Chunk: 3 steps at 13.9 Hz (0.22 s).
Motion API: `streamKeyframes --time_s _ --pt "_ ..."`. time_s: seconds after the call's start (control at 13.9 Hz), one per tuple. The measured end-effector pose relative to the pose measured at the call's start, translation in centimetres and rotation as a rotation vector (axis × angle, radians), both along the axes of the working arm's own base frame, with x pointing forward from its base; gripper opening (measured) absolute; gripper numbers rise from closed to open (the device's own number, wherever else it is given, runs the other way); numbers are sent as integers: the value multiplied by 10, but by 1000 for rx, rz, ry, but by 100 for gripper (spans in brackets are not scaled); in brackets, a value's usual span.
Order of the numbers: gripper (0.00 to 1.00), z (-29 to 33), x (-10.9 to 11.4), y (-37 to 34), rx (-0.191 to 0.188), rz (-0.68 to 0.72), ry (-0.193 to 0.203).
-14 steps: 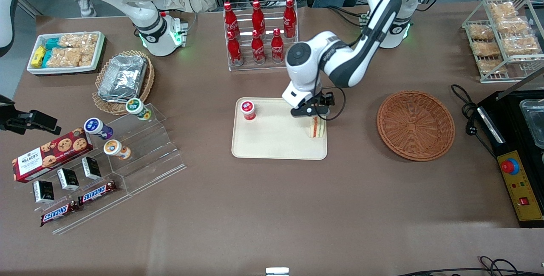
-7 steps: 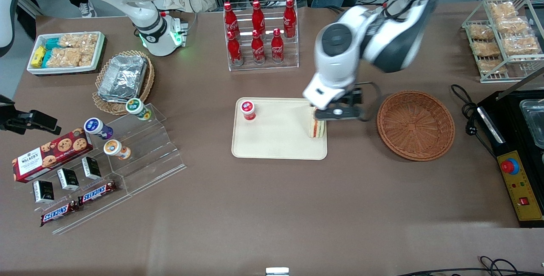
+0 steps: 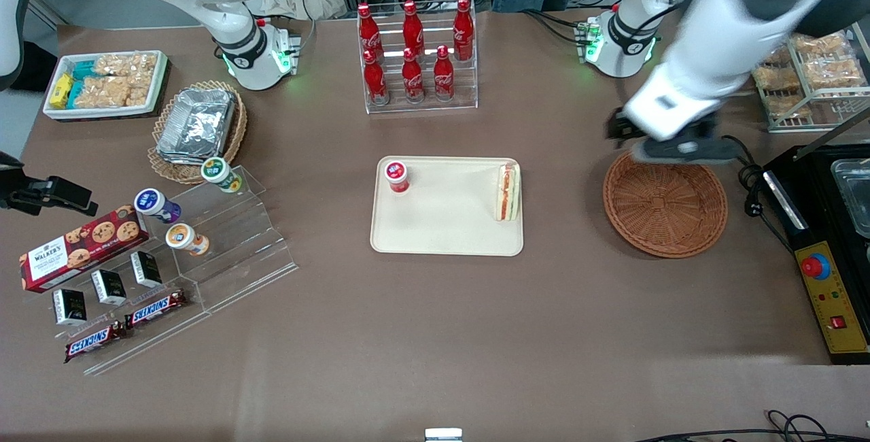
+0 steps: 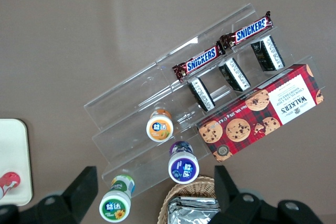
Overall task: Place sandwich from basket to tray
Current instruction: 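Raise the left gripper away from the sandwich on the tray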
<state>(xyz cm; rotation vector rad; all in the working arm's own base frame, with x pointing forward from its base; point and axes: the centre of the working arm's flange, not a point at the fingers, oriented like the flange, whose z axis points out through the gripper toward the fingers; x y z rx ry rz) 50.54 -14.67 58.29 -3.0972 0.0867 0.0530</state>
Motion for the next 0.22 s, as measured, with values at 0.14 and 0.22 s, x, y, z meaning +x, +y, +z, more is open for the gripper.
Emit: streamKeyframes --time_s 0.14,0.22 --pt "100 16 -6 26 -12 31 -25" --pt "100 20 -9 29 -13 37 -32"
